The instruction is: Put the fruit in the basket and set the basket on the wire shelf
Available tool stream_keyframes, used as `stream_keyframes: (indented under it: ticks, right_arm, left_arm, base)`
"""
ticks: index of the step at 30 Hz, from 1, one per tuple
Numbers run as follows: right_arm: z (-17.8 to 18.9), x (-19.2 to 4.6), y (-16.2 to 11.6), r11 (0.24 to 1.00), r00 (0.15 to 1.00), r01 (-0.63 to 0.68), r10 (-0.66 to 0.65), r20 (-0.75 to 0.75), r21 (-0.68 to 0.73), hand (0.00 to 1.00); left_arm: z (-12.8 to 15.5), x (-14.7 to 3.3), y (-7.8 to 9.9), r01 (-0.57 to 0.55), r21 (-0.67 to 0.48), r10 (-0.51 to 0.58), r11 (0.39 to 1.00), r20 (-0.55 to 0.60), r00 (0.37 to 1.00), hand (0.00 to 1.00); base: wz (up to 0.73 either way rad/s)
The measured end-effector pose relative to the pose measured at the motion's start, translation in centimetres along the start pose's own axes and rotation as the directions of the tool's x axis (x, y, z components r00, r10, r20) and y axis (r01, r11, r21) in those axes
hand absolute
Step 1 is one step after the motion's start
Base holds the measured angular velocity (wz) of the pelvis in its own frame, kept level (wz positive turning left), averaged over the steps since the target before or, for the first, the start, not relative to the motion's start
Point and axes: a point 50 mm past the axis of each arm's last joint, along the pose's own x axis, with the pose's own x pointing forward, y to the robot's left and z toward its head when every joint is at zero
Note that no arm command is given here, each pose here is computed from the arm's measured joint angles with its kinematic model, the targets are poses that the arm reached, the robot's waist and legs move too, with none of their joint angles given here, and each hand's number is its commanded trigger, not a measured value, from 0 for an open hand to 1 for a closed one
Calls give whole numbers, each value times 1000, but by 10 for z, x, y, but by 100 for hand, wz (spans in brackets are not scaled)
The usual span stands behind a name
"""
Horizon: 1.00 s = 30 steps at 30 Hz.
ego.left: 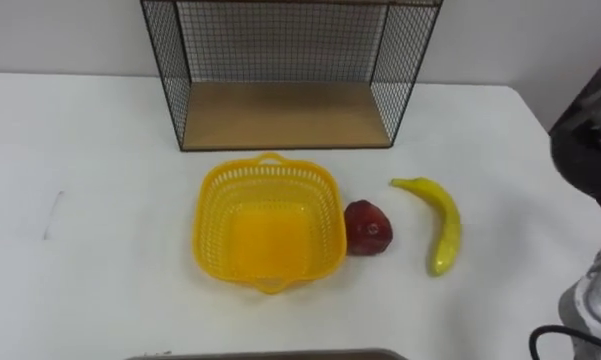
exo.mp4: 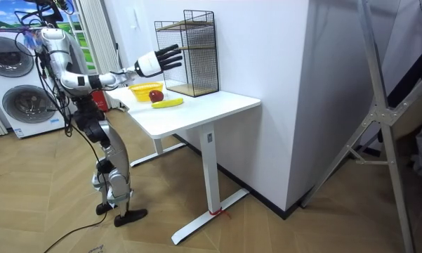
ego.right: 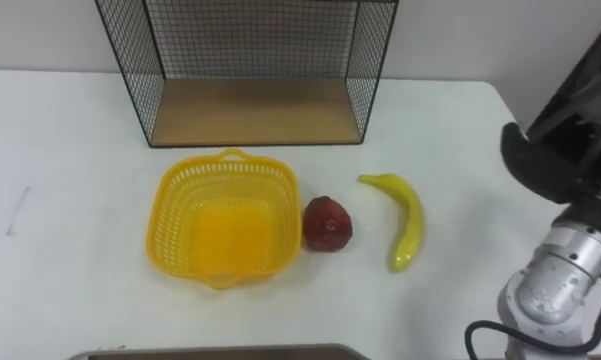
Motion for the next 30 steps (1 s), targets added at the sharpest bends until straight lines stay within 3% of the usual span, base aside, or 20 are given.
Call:
stream_keyframes:
  ticks: [14, 30]
  right_arm:
    - [-16, -13, 35, 903, 903, -425, 420, -87, -57, 0]
    - [-26, -23, 47, 784, 791, -609, 592, -151, -117, 0]
  left_arm:
    - [10, 2, 1, 2, 40, -3, 999, 30, 1000, 0]
    - [19, 3, 2, -3, 60, -1, 998, 59, 998, 0]
  base:
    - [5]
    - [0]
